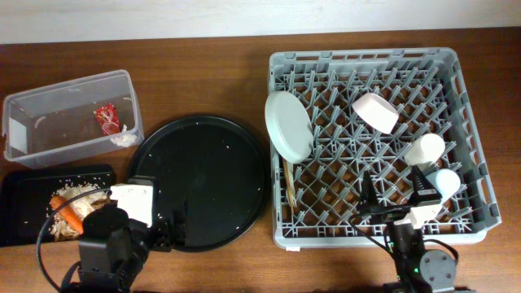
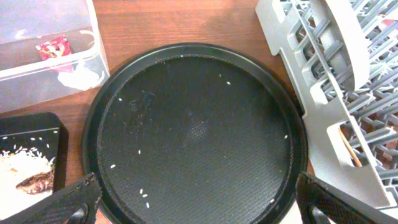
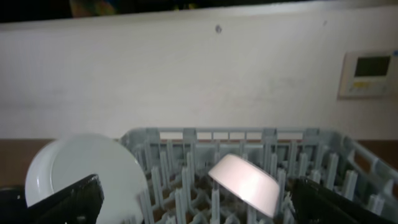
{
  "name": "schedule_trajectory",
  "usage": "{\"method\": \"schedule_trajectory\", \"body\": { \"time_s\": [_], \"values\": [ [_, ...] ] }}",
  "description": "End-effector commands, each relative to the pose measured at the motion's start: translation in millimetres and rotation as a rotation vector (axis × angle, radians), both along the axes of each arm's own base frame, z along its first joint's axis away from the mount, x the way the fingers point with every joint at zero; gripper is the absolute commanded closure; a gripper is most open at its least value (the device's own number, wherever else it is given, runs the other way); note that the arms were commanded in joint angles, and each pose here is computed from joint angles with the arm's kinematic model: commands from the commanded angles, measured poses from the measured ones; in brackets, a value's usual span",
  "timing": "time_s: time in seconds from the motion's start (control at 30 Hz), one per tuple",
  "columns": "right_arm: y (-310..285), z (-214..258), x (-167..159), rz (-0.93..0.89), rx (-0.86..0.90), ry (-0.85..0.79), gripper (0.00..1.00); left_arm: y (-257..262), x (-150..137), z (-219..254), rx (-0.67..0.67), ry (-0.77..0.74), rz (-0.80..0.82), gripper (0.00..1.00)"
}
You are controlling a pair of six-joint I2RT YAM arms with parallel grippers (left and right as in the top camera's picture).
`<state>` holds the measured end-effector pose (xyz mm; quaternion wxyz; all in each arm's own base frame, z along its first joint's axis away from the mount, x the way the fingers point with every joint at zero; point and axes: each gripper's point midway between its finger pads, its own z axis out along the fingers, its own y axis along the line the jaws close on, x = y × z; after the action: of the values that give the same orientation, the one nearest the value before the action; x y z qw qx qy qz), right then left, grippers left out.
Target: Sort waste into correct bins and load items into the dishwasher rack
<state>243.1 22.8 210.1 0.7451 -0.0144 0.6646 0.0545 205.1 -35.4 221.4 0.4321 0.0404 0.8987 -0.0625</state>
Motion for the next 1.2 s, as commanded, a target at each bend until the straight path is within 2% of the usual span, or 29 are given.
{"method": "schedule_trajectory", "body": {
  "time_s": [0.0, 0.13, 1.17],
  "values": [
    [10.3, -13.3, 0.4, 0.049, -0.084, 0.017, 0.01, 2.4, -0.1, -0.4, 0.012, -0.006, 0.006, 0.01],
    [14.2, -54.6, 0.0, 0.078, -0.107, 0.183, 0.01, 2.3, -0.1, -0.4, 0.012, -0.006, 0.005, 0.01],
    [13.2, -52.3, 0.3, 0.072, -0.107, 0.174, 0.01, 2.5, -1.0, -0.5, 0.012, -0.008, 0.006, 0.01]
  ]
}}
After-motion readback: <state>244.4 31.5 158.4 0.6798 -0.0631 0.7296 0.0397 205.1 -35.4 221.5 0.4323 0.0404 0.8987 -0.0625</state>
